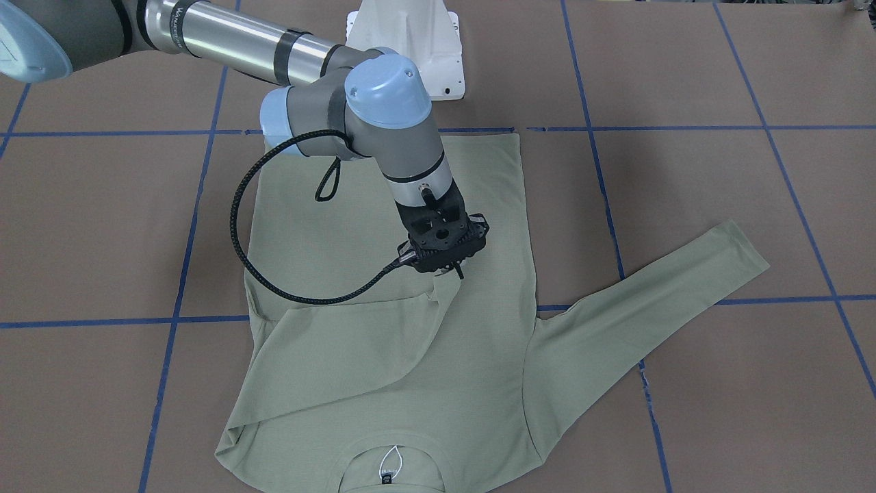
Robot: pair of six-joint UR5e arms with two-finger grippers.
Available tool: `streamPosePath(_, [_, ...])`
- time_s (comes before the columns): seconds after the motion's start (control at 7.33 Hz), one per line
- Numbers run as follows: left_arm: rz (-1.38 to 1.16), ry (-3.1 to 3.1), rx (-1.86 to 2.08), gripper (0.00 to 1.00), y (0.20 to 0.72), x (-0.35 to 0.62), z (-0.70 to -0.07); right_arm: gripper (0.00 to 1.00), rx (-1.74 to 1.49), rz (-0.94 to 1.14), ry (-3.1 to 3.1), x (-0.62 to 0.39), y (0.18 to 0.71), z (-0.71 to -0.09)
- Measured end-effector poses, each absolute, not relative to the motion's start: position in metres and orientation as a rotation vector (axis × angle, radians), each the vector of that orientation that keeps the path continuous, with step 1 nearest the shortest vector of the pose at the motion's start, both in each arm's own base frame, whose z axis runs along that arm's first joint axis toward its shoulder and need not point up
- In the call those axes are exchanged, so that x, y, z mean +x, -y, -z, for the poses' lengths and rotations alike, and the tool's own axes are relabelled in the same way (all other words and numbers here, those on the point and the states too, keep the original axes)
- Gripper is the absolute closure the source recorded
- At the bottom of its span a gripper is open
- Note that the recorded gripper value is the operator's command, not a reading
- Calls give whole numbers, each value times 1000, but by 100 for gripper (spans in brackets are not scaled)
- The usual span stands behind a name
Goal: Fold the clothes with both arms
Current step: 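Carry the grasped sleeve with the right gripper across the shirt body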
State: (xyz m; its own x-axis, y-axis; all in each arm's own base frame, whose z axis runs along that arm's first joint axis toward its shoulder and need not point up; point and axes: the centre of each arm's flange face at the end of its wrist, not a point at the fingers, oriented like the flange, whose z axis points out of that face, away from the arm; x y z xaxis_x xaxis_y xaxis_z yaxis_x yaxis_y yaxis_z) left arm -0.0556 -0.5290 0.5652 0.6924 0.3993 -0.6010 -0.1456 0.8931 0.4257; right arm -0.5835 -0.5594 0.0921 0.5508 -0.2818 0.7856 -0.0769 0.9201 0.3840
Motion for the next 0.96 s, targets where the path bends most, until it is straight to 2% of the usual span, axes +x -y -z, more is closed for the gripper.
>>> streamPosePath(0.41, [-311, -749, 361, 0, 529, -56, -566, 100, 437, 117, 973, -632, 586, -81])
streamPosePath(0.96, [-309, -750, 353, 0, 530, -55, -570, 100, 565, 103, 1075, -644, 580, -66])
